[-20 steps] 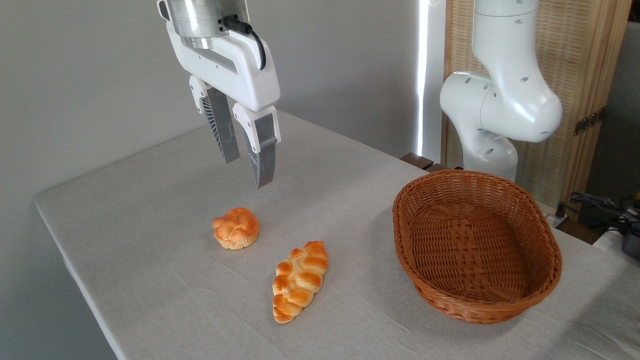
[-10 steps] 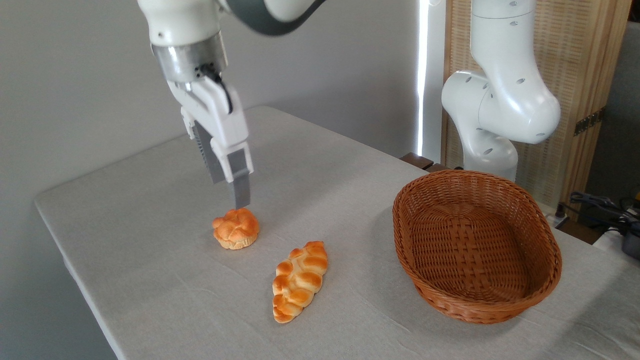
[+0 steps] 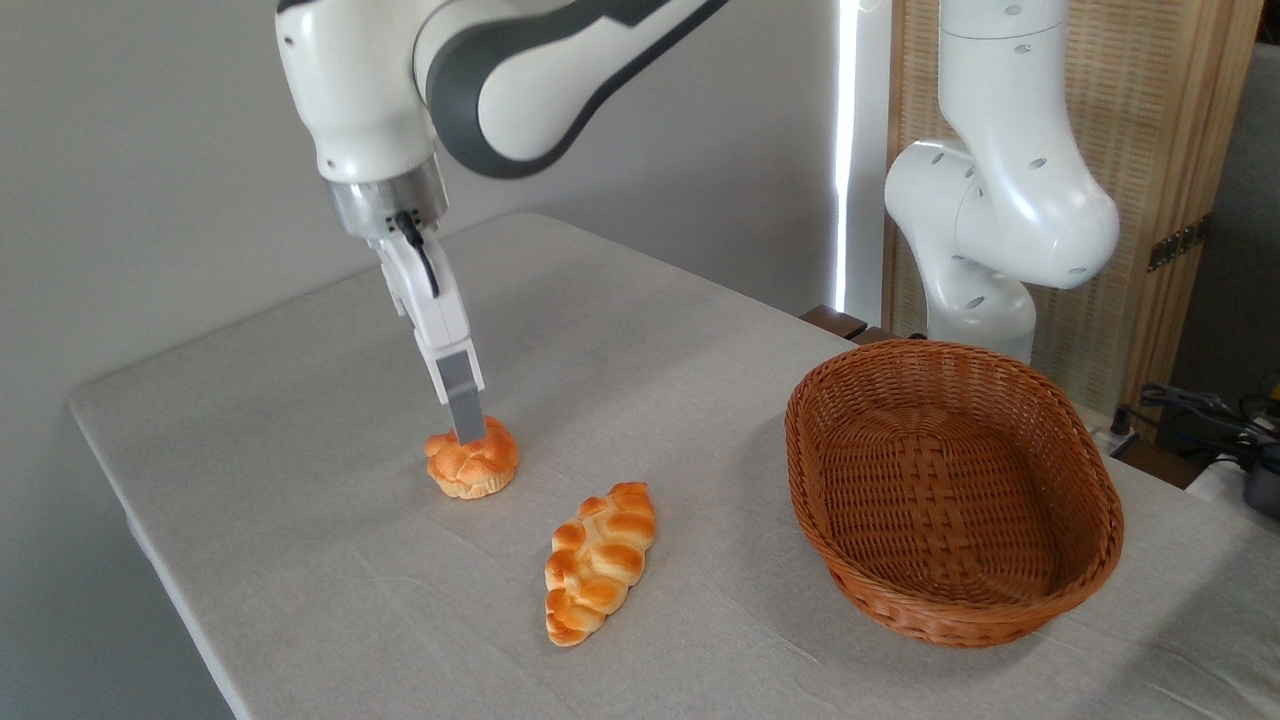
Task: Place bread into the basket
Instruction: 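Close the gripper on the round bun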
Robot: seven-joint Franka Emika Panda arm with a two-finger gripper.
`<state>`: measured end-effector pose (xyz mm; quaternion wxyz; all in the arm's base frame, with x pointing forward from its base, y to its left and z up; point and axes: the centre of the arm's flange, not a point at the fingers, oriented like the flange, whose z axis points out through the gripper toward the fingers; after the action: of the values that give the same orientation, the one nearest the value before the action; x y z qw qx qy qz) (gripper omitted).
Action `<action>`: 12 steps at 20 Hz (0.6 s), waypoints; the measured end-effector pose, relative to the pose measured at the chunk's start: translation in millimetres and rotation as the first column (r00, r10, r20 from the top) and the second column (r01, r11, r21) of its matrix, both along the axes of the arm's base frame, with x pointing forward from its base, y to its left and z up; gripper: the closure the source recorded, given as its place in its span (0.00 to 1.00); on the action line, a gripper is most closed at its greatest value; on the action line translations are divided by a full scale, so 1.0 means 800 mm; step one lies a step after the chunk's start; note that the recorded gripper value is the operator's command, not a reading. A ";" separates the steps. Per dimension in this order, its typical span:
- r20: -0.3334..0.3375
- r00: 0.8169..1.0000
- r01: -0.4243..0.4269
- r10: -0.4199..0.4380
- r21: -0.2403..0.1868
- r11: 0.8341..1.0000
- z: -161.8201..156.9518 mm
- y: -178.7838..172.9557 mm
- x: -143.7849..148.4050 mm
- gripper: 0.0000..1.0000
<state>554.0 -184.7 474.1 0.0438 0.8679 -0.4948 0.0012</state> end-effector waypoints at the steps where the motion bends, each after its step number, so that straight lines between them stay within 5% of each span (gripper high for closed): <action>1: -0.005 1.000 0.003 -0.003 0.001 1.000 -0.008 -0.002 0.000 0.00; 9: -0.036 0.998 0.048 -0.046 0.031 0.998 -0.055 -0.021 0.001 0.04; 12: -0.031 0.998 0.056 -0.054 0.035 0.998 -0.064 -0.024 -0.001 0.46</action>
<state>553.5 -204.3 422.9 0.0355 0.8545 -0.5177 -0.0220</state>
